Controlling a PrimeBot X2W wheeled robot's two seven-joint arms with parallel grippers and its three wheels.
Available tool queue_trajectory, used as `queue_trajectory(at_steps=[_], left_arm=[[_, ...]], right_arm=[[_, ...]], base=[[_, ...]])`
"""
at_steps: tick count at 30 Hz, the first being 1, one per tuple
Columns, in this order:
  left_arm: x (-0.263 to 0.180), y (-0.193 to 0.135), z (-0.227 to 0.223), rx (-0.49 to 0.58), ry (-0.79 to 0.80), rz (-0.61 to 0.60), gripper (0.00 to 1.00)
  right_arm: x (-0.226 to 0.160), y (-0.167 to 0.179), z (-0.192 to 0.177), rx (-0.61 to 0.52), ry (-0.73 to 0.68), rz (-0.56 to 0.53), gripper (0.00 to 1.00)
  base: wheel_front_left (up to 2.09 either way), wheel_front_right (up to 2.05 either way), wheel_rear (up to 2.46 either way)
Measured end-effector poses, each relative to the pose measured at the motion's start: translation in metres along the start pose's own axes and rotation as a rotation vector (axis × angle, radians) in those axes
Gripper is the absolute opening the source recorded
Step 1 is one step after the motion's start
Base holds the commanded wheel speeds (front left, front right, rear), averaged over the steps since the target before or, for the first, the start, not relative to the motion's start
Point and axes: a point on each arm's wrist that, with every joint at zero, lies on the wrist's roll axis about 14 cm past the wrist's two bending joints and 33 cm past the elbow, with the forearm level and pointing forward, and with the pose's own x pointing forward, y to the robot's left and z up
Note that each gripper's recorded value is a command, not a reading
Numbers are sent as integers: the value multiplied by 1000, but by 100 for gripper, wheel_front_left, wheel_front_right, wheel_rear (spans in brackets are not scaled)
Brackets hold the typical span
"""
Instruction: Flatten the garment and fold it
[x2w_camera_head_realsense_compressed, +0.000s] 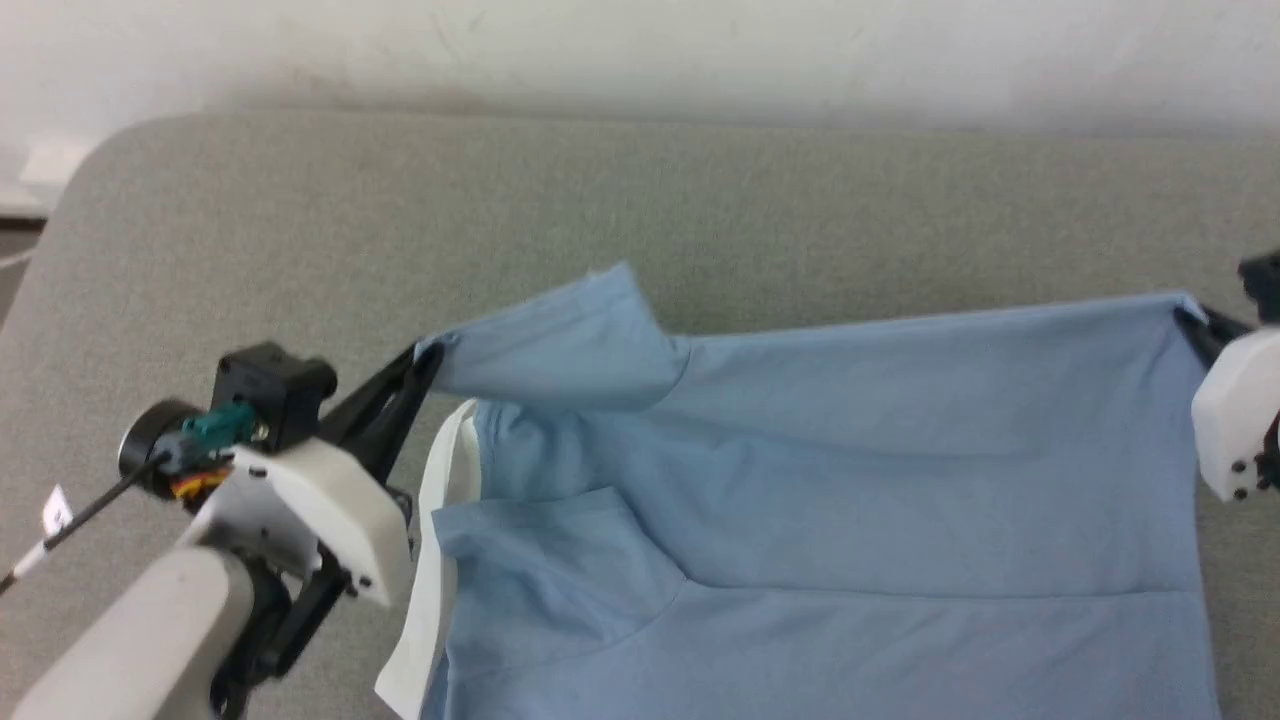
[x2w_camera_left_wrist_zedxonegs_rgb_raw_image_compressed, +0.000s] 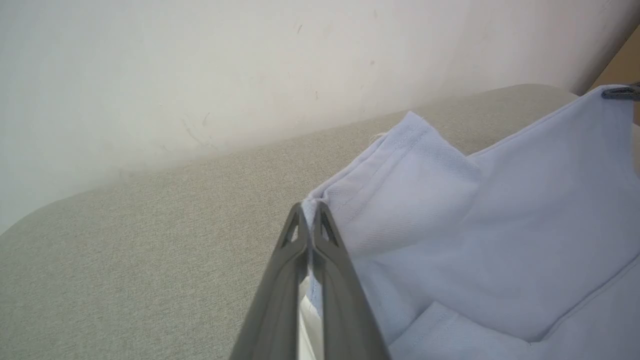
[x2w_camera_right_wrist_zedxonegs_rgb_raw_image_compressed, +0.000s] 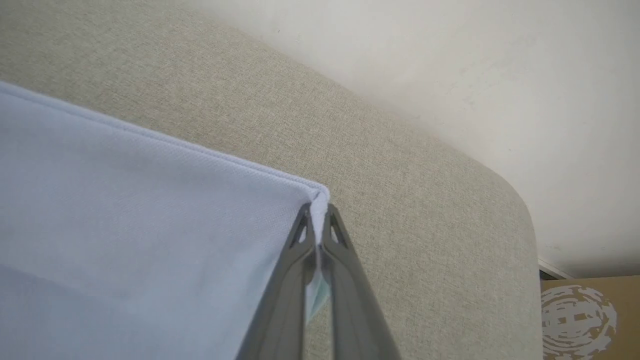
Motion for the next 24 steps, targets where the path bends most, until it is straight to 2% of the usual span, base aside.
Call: queue_trajectory(at_steps=[5,11,15,19,24], left_arm=[[-34,-12,-5,-33,10,2,0],[-68,-29,-38,-66,115,-20,0],[-82,-40,-71,-103,217,-32,0],[-93,-52,-106,-138,329,-57,0],[-100,-56,-143,-157,435,-64,0]], right_arm=[[-39,8,-14,55,-40,-19,0],[-78,28,-46,105,-14,-10,0],[-92,43,-75,120,68,13,0],[-102,64,-114,121,216,69,0],[-106,58,-132,70,297,70,0]], base=[[0,0,0],[0,0,0],[0,0,0],[0,0,0],[0,0,0]])
